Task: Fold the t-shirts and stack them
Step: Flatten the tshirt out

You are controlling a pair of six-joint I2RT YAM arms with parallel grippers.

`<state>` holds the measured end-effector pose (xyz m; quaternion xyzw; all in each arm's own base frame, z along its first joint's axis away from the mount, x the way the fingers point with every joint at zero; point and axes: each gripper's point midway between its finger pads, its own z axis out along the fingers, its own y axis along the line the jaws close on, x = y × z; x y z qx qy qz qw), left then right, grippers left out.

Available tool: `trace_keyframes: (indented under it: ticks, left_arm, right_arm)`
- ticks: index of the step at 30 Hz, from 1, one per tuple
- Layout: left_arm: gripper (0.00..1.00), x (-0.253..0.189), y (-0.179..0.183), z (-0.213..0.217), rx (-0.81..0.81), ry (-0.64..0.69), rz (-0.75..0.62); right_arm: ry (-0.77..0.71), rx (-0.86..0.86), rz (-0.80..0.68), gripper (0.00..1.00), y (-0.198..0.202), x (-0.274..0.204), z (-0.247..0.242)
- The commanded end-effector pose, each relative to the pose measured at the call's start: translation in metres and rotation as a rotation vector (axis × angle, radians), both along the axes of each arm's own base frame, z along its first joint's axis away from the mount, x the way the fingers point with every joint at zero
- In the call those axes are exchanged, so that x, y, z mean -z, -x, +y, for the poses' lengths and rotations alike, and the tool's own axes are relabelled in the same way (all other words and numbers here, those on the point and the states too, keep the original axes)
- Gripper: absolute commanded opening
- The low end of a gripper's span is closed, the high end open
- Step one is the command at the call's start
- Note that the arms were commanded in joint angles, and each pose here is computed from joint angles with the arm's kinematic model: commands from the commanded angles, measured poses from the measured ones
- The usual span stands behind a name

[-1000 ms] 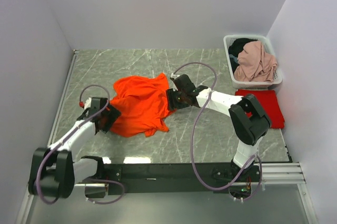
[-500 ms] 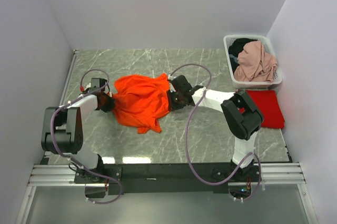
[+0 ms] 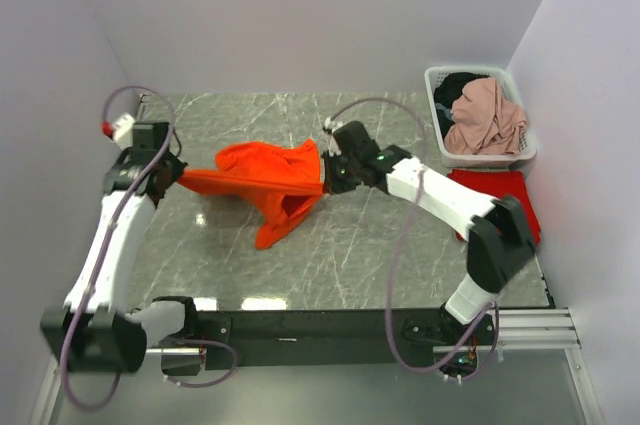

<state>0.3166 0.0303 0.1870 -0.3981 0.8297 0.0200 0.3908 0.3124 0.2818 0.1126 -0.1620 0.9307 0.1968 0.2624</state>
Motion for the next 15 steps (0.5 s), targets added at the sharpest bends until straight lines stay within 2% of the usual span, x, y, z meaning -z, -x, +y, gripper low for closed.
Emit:
trace_keyframes:
  ticks: [1, 4, 7, 9, 10, 11, 15]
  left_arm:
    - [0.01, -0.062, 0.034, 0.037, -0.064, -0.196, -0.065]
    - [0.01, -0.064, 0.020, 0.031, -0.023, -0.184, -0.089]
    - [0.03, -0.044, -0.014, 0.021, 0.050, -0.160, -0.033]
    - [0.03, -0.031, -0.044, 0.016, 0.093, -0.155, 0.007]
    - [0.04, -0.046, -0.062, 0.016, 0.098, -0.160, -0.027]
    - [0.04, -0.029, -0.080, 0.016, 0.107, -0.165, 0.022]
    - [0.05, -0.025, -0.144, 0.016, 0.124, -0.191, 0.030]
  right_arm:
    - [0.020, 0.012, -0.046, 0.00, 0.017, -0.057, -0.025]
    - [-0.006, 0.024, -0.072, 0.00, 0.012, -0.065, -0.022]
    - [0.030, 0.070, -0.081, 0.00, -0.007, -0.058, -0.021]
    - [0.048, 0.096, -0.055, 0.00, -0.019, -0.043, -0.018]
    - [0.040, 0.106, -0.067, 0.00, -0.027, -0.045, -0.015]
    - [0.058, 0.135, -0.043, 0.00, -0.037, -0.031, -0.019]
    - [0.050, 0.227, -0.022, 0.00, -0.069, -0.013, -0.028]
